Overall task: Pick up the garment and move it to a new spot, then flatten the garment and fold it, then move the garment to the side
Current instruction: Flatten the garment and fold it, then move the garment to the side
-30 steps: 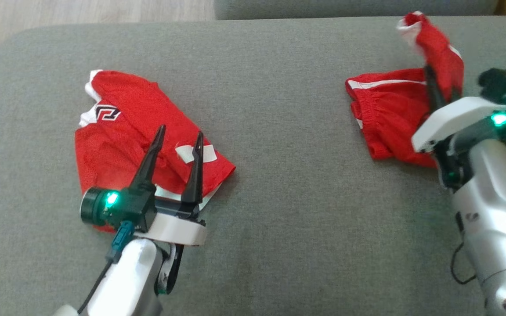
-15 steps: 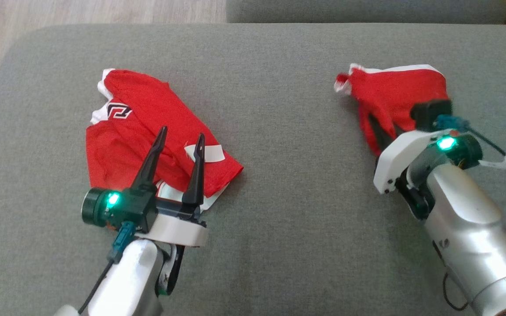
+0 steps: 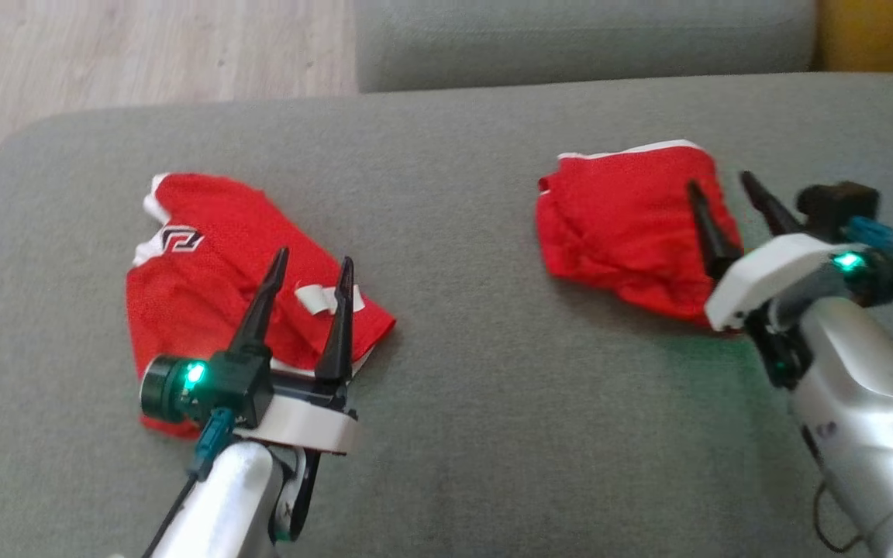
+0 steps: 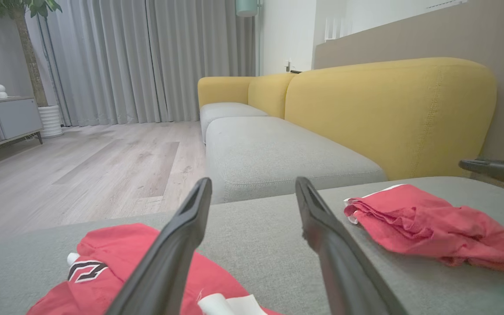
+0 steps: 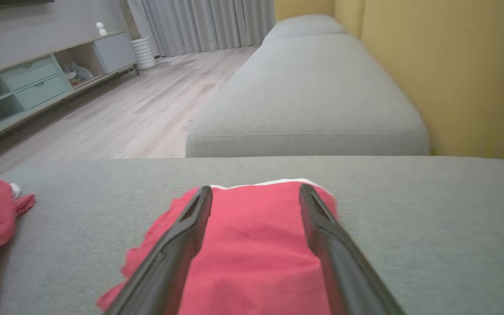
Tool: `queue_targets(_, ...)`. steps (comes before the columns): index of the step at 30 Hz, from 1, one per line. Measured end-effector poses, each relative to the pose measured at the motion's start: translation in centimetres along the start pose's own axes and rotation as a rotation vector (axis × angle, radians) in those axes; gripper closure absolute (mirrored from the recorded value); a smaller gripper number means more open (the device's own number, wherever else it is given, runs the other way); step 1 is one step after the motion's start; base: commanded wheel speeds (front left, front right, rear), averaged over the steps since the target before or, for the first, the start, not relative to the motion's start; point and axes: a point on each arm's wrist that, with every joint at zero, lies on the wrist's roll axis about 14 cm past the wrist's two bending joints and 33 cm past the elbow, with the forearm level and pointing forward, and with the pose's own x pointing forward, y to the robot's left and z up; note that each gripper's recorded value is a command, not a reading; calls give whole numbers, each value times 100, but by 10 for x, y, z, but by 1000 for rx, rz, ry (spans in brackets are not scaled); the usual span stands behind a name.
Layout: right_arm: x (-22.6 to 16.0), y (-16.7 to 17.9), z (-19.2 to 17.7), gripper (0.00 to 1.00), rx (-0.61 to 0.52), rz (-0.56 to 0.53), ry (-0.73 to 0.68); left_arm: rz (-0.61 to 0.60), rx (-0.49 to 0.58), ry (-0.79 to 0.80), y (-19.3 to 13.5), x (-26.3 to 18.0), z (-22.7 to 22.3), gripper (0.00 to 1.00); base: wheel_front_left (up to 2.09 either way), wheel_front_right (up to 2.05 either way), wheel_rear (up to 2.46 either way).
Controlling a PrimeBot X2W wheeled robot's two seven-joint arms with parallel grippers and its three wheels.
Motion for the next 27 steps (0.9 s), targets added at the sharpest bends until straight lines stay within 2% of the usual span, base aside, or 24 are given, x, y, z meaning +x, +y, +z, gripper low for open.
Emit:
queue_targets(3, -19, -26, 7, 0, 6, -70, -50, -22, -4, -11, -9, -1, 4, 0, 0, 0, 0)
queue_targets(12, -71, -68, 17, 0, -13, -215, -162, -59, -19, -8, -28, -8, 4, 0, 0, 0, 0)
queue_targets(15, -95, -62, 13, 0, 4, -253, -224, -47, -25, 9, -29, -14, -2, 0, 0, 0, 0)
queue_targets(20, -119, -40, -25, 0, 44, -285, -193, -10, -30, 27, -23, -22, -10, 0, 0, 0, 0)
queue_targets(27, -114, -39, -5, 0, 14, -284, -222, -14, -37, 33, -24, -20, -14, 0, 0, 0, 0)
